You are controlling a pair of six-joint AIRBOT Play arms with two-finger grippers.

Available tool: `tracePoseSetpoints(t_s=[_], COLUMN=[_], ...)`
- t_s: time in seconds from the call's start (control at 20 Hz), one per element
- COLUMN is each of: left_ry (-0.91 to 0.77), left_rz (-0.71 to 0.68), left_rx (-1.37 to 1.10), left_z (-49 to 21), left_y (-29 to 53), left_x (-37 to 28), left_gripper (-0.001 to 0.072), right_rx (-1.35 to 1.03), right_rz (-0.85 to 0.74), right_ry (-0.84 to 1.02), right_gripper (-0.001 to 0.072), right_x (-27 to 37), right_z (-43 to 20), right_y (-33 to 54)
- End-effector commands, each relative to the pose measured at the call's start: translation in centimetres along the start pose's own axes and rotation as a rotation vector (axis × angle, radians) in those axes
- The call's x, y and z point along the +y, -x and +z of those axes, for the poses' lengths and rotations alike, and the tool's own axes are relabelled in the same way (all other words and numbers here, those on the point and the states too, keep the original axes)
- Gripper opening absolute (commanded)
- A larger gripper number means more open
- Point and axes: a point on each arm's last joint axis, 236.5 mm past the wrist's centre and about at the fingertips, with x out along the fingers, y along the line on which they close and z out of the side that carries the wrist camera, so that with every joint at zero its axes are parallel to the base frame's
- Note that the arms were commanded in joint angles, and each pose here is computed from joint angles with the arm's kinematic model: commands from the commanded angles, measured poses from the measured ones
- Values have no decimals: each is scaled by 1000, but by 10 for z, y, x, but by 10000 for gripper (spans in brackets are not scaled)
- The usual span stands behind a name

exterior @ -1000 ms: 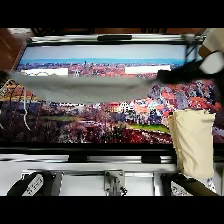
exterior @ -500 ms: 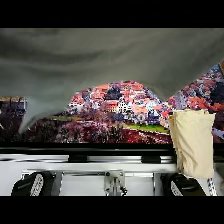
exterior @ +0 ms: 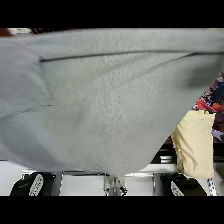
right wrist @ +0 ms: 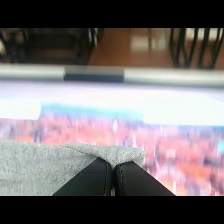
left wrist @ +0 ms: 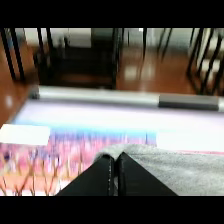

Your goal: Fold the shirts.

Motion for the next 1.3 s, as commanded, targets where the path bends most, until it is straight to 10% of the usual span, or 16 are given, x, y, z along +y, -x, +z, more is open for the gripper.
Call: tracePoseSetpoints(t_s=[0.0,0.65,1.25], left_ry=[-3,228,268], left_rz=[-64,-146,-325], left_rx=[346,530,1210], left_z=[-105,-296,-417], left_y=[-75,-345,-227], left_x=[15,-12,-13], left_gripper=[41,42,42], right_rx=[410,382,967], right_rz=[-43,4,-42], right_ry=[-23,-218,-213], right_gripper=[68,68,69], right_x=[-15,-11,-31], right_z=[-105,-235,-340], right_y=[-97,-381,-293])
